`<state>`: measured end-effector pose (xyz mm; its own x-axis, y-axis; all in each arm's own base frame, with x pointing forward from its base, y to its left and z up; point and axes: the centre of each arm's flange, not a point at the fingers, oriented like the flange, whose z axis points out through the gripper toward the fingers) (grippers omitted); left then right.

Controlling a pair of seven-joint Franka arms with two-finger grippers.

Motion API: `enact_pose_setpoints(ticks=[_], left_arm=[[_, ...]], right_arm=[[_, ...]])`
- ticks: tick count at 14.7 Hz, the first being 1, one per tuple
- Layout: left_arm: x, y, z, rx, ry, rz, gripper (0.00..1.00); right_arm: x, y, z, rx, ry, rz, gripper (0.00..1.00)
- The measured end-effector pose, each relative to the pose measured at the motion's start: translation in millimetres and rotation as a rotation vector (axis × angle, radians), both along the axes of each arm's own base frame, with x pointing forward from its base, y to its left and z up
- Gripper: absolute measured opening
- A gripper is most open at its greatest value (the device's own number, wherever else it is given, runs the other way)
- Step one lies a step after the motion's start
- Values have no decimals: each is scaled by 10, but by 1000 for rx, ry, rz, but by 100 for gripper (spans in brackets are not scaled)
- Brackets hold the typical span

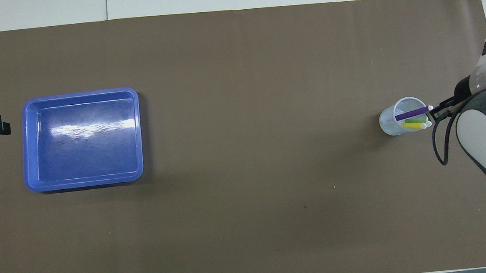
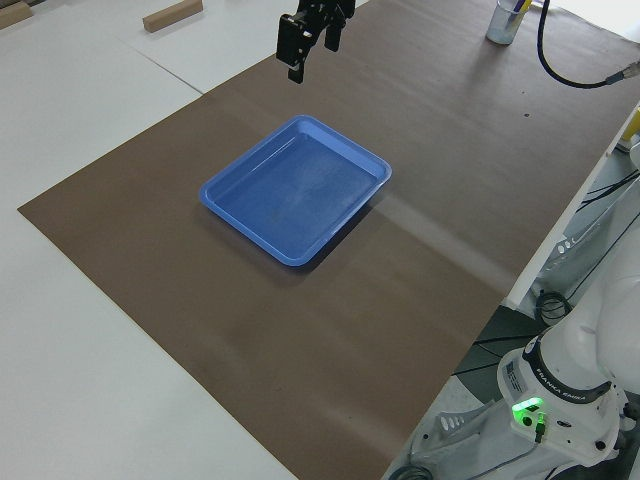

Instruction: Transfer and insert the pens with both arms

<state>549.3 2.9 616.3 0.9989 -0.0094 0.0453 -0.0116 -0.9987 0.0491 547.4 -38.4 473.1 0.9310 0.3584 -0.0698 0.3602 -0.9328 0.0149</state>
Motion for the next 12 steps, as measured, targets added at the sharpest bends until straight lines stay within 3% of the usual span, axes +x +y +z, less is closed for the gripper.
enact_pose_setpoints(ticks=[2,5,8,12], left_arm=[[42,-64,82,-1,10,-14,100],[80,-118,97,-2,30,-26,100],[66,-141,73,-1,53,-41,100],[46,-291,67,0,65,-76,100]], right_arm=[[4,16,252,-1,2,0,66],[-31,62,974,-7,-13,-46,98],[-187,96,1562,-12,-2,-105,100],[-212,79,1705,-13,-2,-161,100]])
